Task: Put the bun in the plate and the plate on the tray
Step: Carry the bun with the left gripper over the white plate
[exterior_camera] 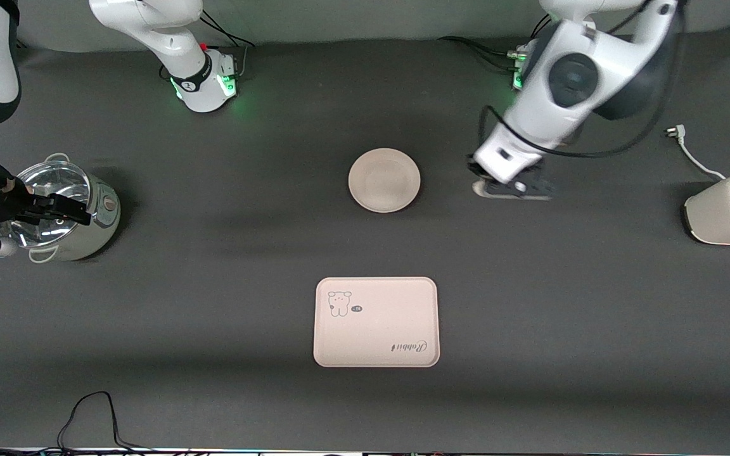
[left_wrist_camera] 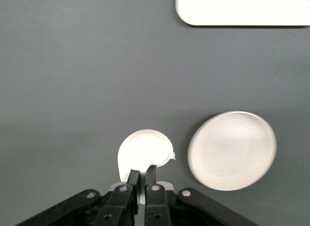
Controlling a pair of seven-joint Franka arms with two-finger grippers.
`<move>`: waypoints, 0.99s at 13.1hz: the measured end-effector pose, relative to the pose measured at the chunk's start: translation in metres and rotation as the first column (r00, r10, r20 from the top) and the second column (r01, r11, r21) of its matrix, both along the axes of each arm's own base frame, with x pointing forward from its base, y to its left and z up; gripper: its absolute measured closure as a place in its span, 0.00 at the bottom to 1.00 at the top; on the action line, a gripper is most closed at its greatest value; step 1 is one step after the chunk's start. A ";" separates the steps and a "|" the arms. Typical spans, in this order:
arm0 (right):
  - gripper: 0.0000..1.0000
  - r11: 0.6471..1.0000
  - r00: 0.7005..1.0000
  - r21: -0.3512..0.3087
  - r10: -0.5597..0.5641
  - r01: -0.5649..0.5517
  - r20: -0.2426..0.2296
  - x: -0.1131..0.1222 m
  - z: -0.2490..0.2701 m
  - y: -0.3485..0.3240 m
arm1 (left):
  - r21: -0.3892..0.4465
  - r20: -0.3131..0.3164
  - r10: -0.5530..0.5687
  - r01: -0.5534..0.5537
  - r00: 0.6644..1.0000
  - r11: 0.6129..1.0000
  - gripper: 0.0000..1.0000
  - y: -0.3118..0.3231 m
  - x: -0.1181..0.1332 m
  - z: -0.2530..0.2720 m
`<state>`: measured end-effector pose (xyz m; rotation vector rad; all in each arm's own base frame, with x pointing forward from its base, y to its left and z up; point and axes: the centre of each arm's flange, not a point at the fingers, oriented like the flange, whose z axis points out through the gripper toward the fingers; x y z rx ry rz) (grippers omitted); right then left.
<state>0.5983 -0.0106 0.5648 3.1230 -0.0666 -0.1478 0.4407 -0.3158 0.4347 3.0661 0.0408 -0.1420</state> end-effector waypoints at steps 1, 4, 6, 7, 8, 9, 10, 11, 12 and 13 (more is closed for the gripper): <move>0.00 1.000 1.000 0.000 0.000 0.000 0.000 0.000 0.000 0.000 | -0.006 0.000 0.029 -0.029 1.000 1.000 0.93 -0.027 -0.016 -0.009; 0.00 1.000 1.000 0.000 0.000 0.000 0.000 0.000 0.000 0.000 | -0.001 0.001 0.092 -0.092 0.996 0.996 0.93 -0.082 -0.050 -0.057; 0.00 1.000 1.000 0.000 0.000 0.000 0.000 0.000 0.000 0.000 | 0.024 0.024 0.130 -0.131 0.991 0.991 0.93 -0.117 -0.076 -0.102; 0.00 1.000 1.000 0.000 0.000 0.000 0.000 0.000 0.000 0.000 | 0.038 0.040 0.141 -0.143 0.989 0.989 0.93 -0.130 -0.088 -0.125; 0.00 1.000 1.000 0.000 0.000 0.000 0.000 0.000 0.000 0.000 | 0.047 0.049 0.152 -0.154 0.987 0.987 0.93 -0.139 -0.094 -0.146; 0.00 1.000 1.000 0.000 0.000 0.000 0.000 0.000 0.000 0.000 | 0.048 0.046 0.167 -0.169 0.985 0.985 0.93 -0.143 -0.097 -0.164; 0.00 1.000 1.000 0.000 0.000 0.000 0.000 0.000 0.000 0.000 | 0.043 0.036 0.182 -0.184 0.983 0.982 0.93 -0.147 -0.099 -0.177; 0.00 1.000 1.000 0.000 0.000 0.000 0.000 0.000 0.000 0.000 | 0.038 0.027 0.195 -0.195 0.981 0.980 0.93 -0.149 -0.101 -0.186; 0.00 1.000 1.000 0.000 0.000 0.000 0.000 0.000 0.000 0.000 | 0.038 0.021 0.199 -0.200 0.980 0.979 0.93 -0.151 -0.103 -0.191; 0.00 1.000 1.000 0.000 0.000 0.000 0.000 0.000 0.000 0.000 | 0.039 0.018 0.200 -0.200 0.980 0.979 0.87 -0.153 -0.105 -0.193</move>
